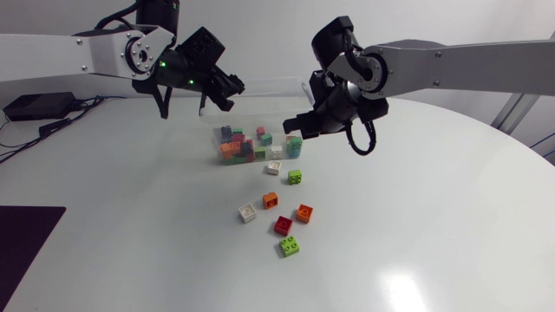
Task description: Place the duplo bricks in the container
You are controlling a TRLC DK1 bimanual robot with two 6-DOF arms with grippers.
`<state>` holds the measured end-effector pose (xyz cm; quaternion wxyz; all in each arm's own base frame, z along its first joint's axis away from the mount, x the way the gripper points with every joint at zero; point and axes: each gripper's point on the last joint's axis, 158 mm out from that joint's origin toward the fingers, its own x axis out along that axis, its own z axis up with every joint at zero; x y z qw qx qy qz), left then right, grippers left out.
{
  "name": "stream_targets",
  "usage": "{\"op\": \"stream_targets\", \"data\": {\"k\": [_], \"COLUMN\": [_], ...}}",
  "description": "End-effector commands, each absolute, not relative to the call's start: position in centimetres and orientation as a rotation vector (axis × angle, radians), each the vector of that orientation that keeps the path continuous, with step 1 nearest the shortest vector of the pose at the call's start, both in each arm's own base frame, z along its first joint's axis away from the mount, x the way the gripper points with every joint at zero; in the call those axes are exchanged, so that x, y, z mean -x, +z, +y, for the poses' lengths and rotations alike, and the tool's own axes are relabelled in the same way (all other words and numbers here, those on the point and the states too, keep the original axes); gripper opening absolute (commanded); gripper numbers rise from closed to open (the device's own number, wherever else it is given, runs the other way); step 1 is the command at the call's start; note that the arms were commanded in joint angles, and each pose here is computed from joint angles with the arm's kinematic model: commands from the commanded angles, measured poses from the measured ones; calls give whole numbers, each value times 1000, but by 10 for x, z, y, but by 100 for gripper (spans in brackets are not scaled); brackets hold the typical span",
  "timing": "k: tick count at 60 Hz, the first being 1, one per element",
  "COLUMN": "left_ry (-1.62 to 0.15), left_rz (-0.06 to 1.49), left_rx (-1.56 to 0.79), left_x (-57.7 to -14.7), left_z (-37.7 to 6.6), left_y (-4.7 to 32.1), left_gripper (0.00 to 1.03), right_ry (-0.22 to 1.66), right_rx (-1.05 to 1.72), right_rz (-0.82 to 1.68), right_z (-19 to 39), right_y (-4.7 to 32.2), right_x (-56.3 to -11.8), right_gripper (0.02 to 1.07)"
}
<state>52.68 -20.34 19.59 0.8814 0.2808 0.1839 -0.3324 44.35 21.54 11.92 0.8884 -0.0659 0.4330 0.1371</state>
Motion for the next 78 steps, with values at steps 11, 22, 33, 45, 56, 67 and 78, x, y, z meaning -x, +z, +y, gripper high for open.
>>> {"op": "stream_targets", "data": {"k": [11,22,33,45,56,67,78], "left_ry": [-482,-420,-375,-447,-566,-691,-814], "left_rz": [327,309,279,290,380,516,641], "left_rx": [-466,-424,-416,-447,-508,-579,-645], "left_x": [-583,-581,-550,-493,-442,-404,-378], "left_z": [-193,-171,-140,-136,-151,-174,-199], "left_y": [213,224,249,256,224,166,113], "left_gripper": [63,98,98,98,98,98,98], "right_ry": [369,398,413,418,409,395,388], "right_rx": [115,122,126,131,146,182,201], "right_rz": [755,696,657,634,631,626,620], "right_z": [241,253,265,277,285,288,281], "right_y": [173,192,196,186,173,163,176], "right_x": [-465,-490,-514,-538,-555,-570,-561], "right_gripper": [34,34,35,35,38,90,102]}}
